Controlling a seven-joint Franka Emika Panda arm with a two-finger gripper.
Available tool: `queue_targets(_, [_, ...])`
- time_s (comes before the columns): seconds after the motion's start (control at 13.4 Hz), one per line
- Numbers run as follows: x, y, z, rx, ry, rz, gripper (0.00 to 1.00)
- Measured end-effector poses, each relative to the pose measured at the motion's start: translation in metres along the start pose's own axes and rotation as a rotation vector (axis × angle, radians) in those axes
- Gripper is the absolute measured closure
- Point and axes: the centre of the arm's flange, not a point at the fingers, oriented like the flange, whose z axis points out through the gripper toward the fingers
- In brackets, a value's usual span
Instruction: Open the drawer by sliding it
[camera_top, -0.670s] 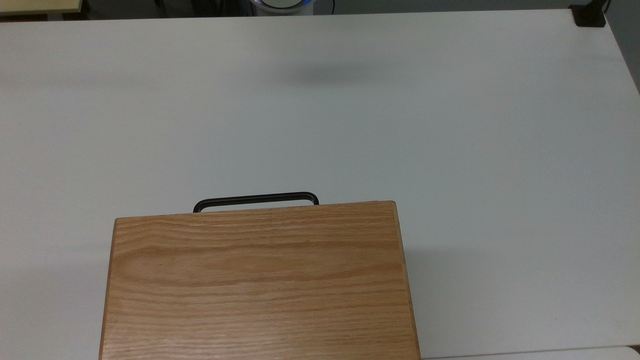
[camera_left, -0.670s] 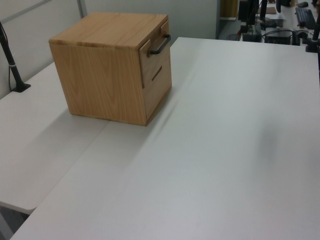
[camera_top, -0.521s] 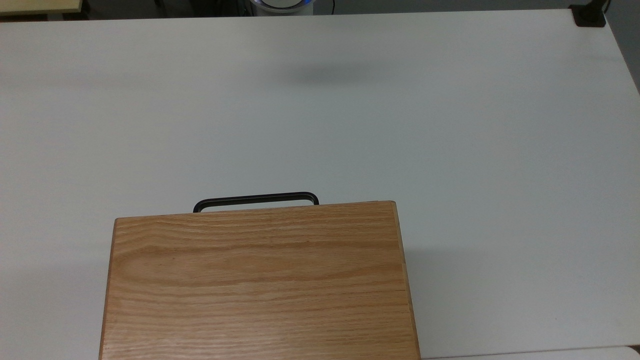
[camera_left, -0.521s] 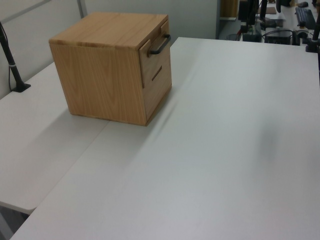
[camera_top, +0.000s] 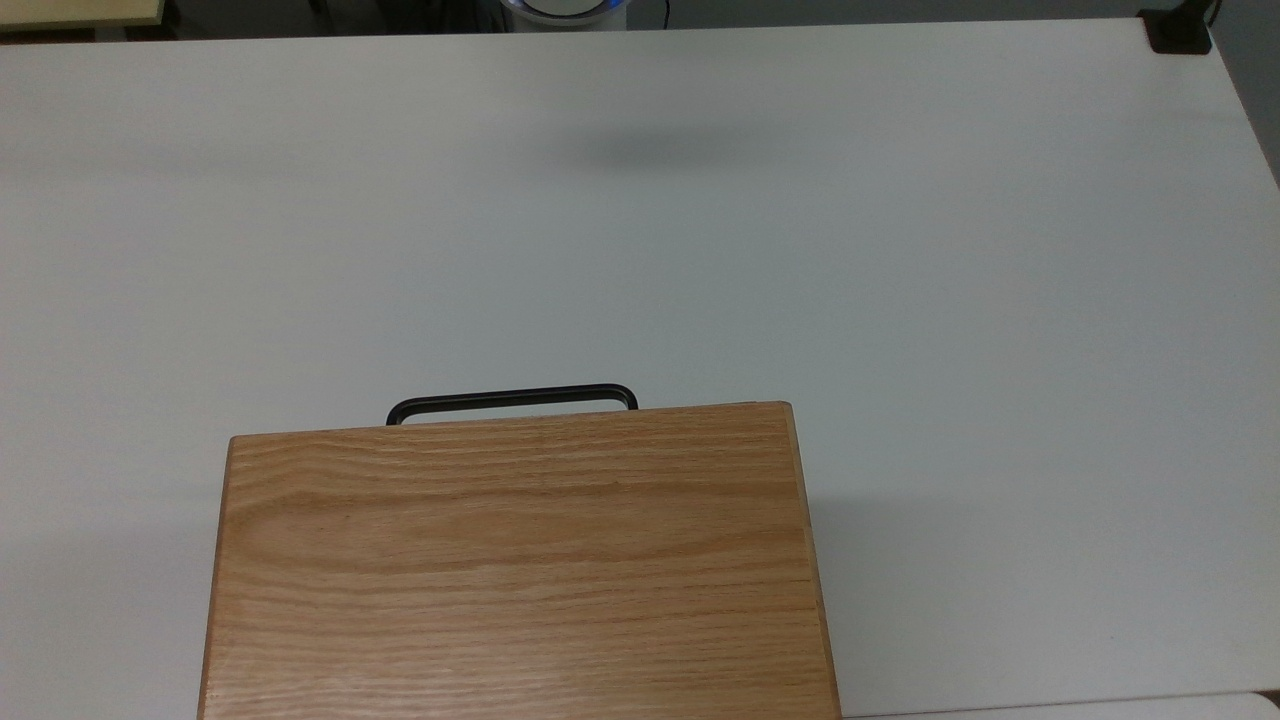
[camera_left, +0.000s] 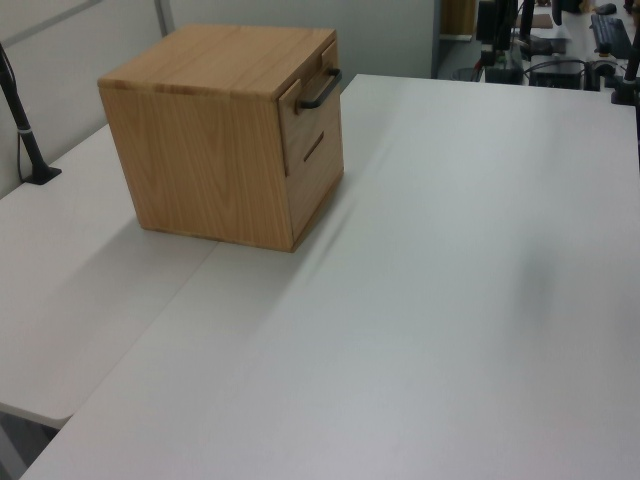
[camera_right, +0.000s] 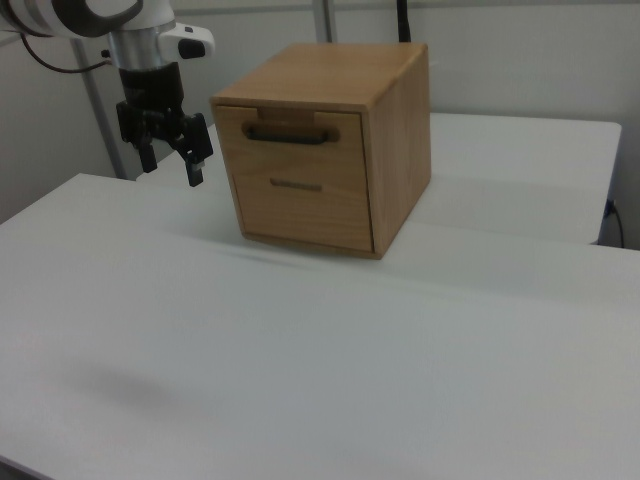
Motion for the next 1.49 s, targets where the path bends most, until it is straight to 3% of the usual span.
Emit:
queue_targets(0.37, [0.003, 0.000, -0.003, 0.008, 0.030, 0.000, 0.00])
queue_targets(0.82, [0.034, 0.001, 0.000, 0.070, 0.173, 0.041, 0.00])
queue_targets(1.19, [0.070, 0.002, 0.016, 0.111, 0.295, 0.257, 0.00])
queue_targets(1.49, [0.100, 0.002, 0.029, 0.205, 0.397, 0.605, 0.02])
